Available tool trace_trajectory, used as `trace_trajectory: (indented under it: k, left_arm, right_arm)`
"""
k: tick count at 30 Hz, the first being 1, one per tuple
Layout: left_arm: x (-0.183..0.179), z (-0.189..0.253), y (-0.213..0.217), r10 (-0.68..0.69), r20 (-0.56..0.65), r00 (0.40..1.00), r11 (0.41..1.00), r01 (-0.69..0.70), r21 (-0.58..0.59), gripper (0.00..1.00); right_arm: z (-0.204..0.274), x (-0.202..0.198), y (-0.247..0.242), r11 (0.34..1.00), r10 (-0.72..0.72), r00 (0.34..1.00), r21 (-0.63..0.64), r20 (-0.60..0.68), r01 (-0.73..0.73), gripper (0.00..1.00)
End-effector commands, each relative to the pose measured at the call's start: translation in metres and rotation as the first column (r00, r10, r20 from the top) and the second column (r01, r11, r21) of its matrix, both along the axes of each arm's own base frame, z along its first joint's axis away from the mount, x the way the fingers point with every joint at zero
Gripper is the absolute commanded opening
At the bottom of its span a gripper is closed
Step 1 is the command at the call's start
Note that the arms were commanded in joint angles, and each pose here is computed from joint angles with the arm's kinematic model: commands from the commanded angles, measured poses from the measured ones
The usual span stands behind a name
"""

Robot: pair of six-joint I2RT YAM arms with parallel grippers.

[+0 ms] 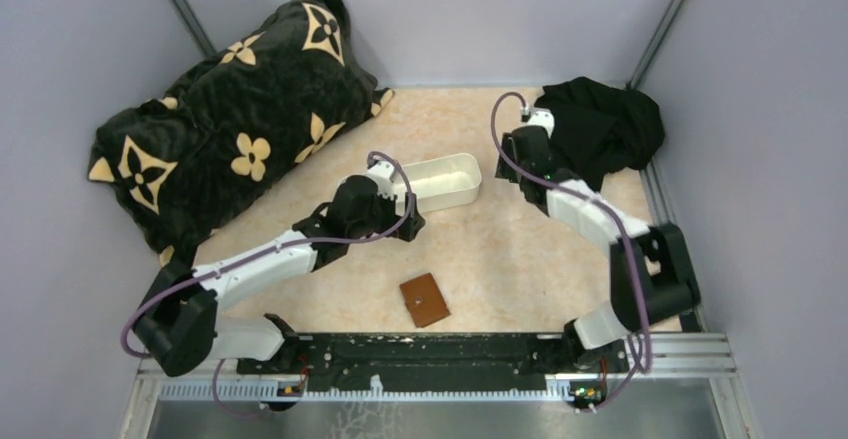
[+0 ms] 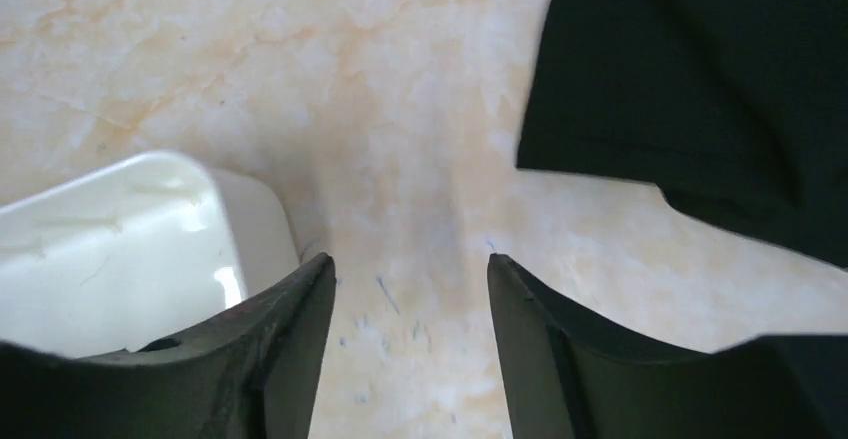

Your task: Take the credit cards out of the card holder

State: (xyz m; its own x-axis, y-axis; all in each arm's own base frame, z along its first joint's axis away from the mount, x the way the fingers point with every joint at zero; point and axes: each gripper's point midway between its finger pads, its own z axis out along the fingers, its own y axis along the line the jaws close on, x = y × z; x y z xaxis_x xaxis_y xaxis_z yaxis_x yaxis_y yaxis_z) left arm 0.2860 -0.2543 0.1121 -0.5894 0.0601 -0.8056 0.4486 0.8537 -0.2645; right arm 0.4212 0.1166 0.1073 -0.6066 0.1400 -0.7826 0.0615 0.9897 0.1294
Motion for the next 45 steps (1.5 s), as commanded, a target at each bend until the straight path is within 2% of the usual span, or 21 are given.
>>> trace_trajectory:
  k: [1, 2, 5, 7, 11, 13, 16, 18, 20, 27, 31, 33, 35, 39, 43, 45]
  left_arm:
    - [-0.018, 0.026, -0.003, -0.064, 0.095, 0.993, 0.997, 0.067, -0.026, 1.00]
    - [-0.023, 0.034, -0.003, -0.066, 0.108, 0.992, 0.996, 0.072, -0.060, 1.00]
    - [-0.033, 0.062, 0.007, -0.012, 0.142, 0.990, 0.986, 0.035, -0.164, 1.00]
    - [-0.035, 0.079, 0.024, 0.081, 0.153, 0.985, 0.977, -0.048, -0.209, 0.99]
    - [-0.031, 0.086, 0.074, 0.347, 0.114, 0.931, 0.924, -0.318, -0.214, 0.98]
    - [-0.035, 0.086, 0.090, 0.432, 0.069, 0.899, 0.885, -0.408, -0.224, 0.97]
    - [-0.041, 0.085, 0.100, 0.490, 0.012, 0.871, 0.845, -0.473, -0.249, 1.00]
    - [-0.041, 0.084, 0.104, 0.505, 0.013, 0.863, 0.835, -0.485, -0.258, 1.00]
    - [-0.041, 0.082, 0.109, 0.535, 0.011, 0.845, 0.816, -0.513, -0.265, 1.00]
    - [-0.036, 0.085, 0.109, 0.534, 0.016, 0.845, 0.831, -0.522, -0.194, 1.00]
    - [-0.041, 0.074, 0.107, 0.533, -0.026, 0.846, 0.823, -0.526, -0.215, 0.99]
    - [-0.044, 0.070, 0.107, 0.535, -0.042, 0.844, 0.813, -0.528, -0.244, 0.99]
    - [-0.045, 0.067, 0.107, 0.537, -0.047, 0.843, 0.806, -0.528, -0.267, 0.99]
    - [-0.045, 0.065, 0.109, 0.547, -0.050, 0.836, 0.799, -0.539, -0.266, 0.99]
    - [-0.044, 0.063, 0.108, 0.547, -0.054, 0.835, 0.802, -0.542, -0.250, 0.99]
    - [-0.043, 0.063, 0.107, 0.548, -0.053, 0.835, 0.803, -0.542, -0.247, 0.99]
  right_arm:
    - [0.078, -0.036, -0.014, 0.989, -0.135, 0.942, -0.022, 0.308, 0.149, 0.62]
    - [0.081, -0.050, -0.004, 0.992, -0.108, 0.939, -0.033, 0.326, 0.125, 0.62]
    - [0.086, -0.096, 0.033, 0.997, -0.016, 0.933, -0.065, 0.360, 0.042, 0.45]
    - [0.076, -0.124, 0.056, 0.999, 0.035, 0.944, -0.038, 0.330, -0.024, 0.43]
    - [0.055, -0.181, 0.121, 0.949, 0.292, 0.912, 0.035, 0.290, -0.315, 0.43]
    - [0.046, -0.206, 0.147, 0.917, 0.374, 0.893, 0.047, 0.249, -0.397, 0.51]
    - [0.019, -0.236, 0.169, 0.893, 0.449, 0.884, -0.045, 0.134, -0.447, 0.68]
    - [0.008, -0.253, 0.183, 0.881, 0.470, 0.879, -0.112, 0.081, -0.461, 0.84]
    - [0.007, -0.269, 0.204, 0.863, 0.494, 0.868, -0.156, 0.053, -0.481, 0.92]
    - [-0.019, -0.311, 0.257, 0.805, 0.564, 0.825, -0.198, -0.035, -0.559, 0.92]
    - [-0.042, -0.320, 0.251, 0.801, 0.553, 0.827, -0.210, -0.097, -0.560, 0.91]
    - [-0.049, -0.319, 0.236, 0.812, 0.525, 0.844, -0.231, -0.112, -0.536, 0.86]
    - [-0.055, -0.317, 0.223, 0.816, 0.505, 0.855, -0.259, -0.116, -0.517, 0.76]
    - [-0.066, -0.309, 0.202, 0.821, 0.469, 0.874, -0.303, -0.128, -0.485, 0.65]
    - [-0.081, -0.303, 0.193, 0.849, 0.450, 0.879, -0.230, -0.154, -0.475, 0.37]
    - [-0.080, -0.296, 0.190, 0.869, 0.447, 0.882, -0.161, -0.152, -0.468, 0.27]
